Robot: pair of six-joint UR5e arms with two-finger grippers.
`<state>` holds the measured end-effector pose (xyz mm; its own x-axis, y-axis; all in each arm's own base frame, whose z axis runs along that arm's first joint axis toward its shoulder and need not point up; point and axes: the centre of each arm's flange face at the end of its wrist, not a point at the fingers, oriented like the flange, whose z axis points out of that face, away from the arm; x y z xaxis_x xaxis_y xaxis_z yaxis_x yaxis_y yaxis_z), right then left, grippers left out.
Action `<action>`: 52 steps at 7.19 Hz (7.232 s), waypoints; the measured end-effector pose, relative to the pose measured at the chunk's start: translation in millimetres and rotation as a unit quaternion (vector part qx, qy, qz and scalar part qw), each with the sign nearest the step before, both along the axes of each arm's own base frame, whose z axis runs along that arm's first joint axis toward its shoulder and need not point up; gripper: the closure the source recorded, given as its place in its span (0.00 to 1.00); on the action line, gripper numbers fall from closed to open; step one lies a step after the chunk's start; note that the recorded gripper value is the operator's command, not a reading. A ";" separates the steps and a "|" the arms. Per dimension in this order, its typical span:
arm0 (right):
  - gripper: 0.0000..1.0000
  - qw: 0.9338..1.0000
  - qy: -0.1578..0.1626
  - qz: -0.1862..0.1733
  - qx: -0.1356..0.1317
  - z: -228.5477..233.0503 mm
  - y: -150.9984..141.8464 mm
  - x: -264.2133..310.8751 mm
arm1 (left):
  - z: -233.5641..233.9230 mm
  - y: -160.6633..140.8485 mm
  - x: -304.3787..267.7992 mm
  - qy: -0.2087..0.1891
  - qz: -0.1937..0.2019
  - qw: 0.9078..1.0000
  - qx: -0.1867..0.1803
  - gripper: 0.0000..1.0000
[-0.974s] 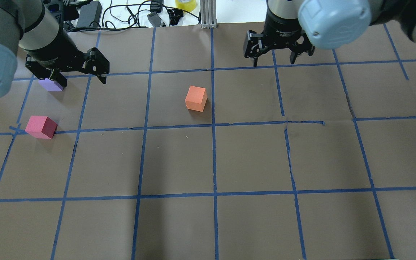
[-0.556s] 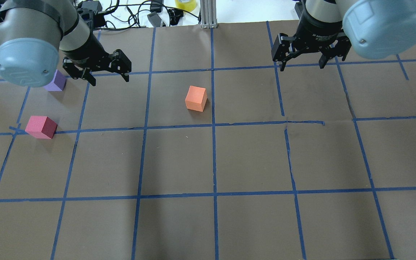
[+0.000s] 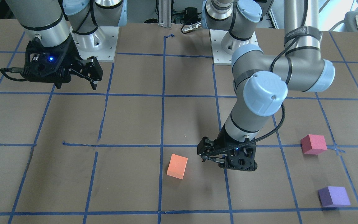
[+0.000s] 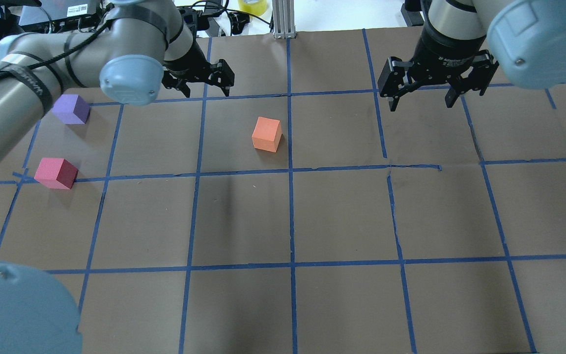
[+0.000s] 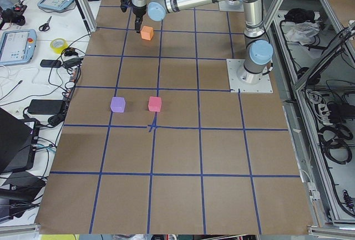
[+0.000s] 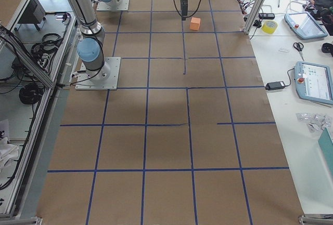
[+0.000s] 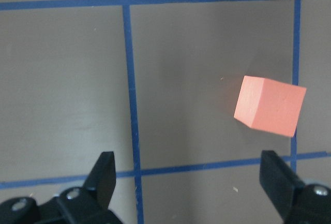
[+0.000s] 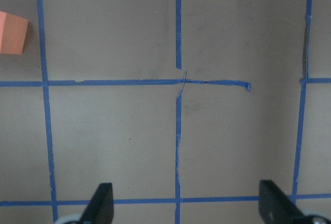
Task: Arrange blocks in a line
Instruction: 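Reach the left gripper to the orange cube and grasp it, then lift the orange cube and carry it toward the pink cube, then lower the orange cube between the purple and pink cubes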
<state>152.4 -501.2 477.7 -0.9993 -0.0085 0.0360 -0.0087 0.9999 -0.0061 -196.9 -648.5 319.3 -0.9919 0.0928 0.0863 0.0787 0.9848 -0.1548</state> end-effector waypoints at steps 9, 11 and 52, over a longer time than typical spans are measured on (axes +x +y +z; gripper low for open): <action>0.00 1.000 -0.005 0.016 -0.005 -6.5 27.9 -2.5 | -107.5 11.7 -103.0 0.032 -0.006 0.996 0.079 0.00; 0.00 1.000 -0.004 0.016 -0.005 -6.5 28.1 -2.0 | -116.3 13.5 -104.5 0.030 -0.005 0.996 0.087 0.00; 0.00 1.000 0.003 0.017 -0.007 -6.9 26.7 -2.7 | -94.6 -4.8 393.3 -0.029 0.107 0.992 0.057 0.00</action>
<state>149.7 -474.5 470.8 -0.9982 -0.0422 0.0430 -0.0431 0.9989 -0.0201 196.3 -653.3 224.7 -0.9914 -0.1283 0.0268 -0.1293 0.9907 -0.0421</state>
